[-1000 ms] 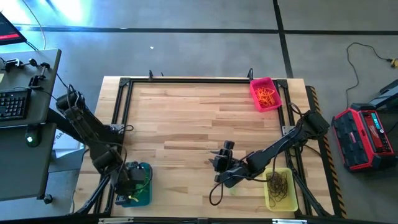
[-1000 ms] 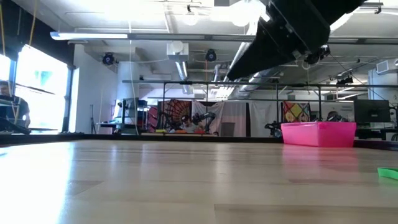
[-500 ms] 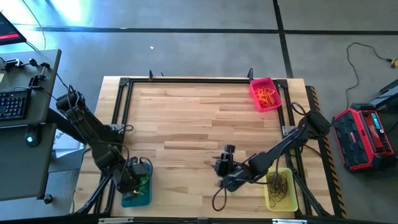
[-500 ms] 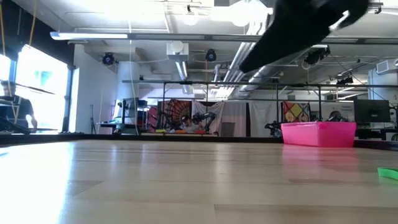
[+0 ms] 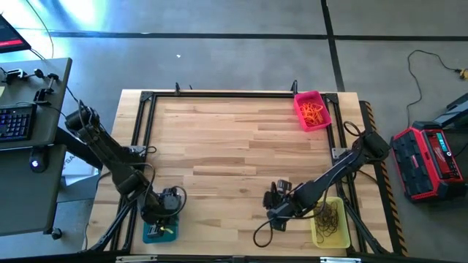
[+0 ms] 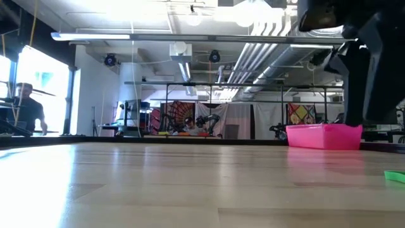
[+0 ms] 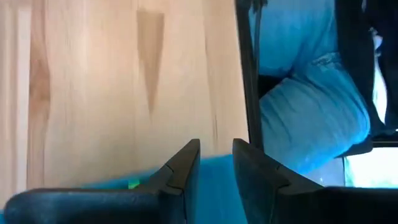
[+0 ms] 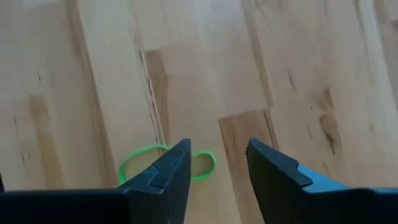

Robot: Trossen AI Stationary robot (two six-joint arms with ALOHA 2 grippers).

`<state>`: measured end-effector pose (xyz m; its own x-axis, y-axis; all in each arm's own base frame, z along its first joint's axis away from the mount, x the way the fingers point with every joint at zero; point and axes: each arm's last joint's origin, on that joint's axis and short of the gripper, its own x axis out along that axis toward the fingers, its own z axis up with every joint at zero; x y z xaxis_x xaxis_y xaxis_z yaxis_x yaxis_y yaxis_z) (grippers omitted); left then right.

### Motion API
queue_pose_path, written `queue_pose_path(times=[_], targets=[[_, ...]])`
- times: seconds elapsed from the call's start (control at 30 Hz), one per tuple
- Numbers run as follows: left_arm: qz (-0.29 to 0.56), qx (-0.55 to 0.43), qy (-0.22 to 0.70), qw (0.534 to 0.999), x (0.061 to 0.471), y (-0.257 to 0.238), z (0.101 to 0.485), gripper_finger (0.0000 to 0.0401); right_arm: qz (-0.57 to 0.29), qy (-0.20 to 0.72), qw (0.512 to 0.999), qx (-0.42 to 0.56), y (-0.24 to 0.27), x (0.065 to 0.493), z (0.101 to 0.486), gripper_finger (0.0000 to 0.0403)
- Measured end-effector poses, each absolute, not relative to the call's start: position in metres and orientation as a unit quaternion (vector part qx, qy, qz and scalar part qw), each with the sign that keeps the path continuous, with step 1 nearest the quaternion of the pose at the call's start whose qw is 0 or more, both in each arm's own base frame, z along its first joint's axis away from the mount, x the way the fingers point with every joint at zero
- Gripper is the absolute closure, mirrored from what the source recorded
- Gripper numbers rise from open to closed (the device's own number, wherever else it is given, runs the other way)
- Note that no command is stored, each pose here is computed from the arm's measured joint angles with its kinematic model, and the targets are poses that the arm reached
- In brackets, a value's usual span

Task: Sort rubber bands into baskets
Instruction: Put the green rubber band into the blue bin

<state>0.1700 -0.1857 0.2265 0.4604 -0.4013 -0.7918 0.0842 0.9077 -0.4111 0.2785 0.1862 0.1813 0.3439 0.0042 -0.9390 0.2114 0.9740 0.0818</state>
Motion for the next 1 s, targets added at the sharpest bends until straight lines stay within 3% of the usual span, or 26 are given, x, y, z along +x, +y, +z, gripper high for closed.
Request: queue_pose_path(times=[0.6,0.73,0.9,1.0], targets=[[-0.149,-0.106,0.434,0.882,0.204,-0.159,0.232,0.0314,-0.06,0.647,0.753,0.103,0.185,0.285,0.143,0.0266],[-0.151,-0.101,0.417,0.89,0.21,-0.155,0.234,0.0314,-0.062,0.649,0.751,0.103,0.182,0.286,0.142,0.0305],[-0.15,-0.093,0.405,0.897,0.22,-0.152,0.231,0.0314,-0.034,0.652,0.753,0.079,0.182,0.287,0.142,0.039],[-0.137,-0.094,0.408,0.898,0.228,-0.151,0.224,0.0314,-0.031,0.646,0.76,0.064,0.183,0.288,0.144,0.0391]])
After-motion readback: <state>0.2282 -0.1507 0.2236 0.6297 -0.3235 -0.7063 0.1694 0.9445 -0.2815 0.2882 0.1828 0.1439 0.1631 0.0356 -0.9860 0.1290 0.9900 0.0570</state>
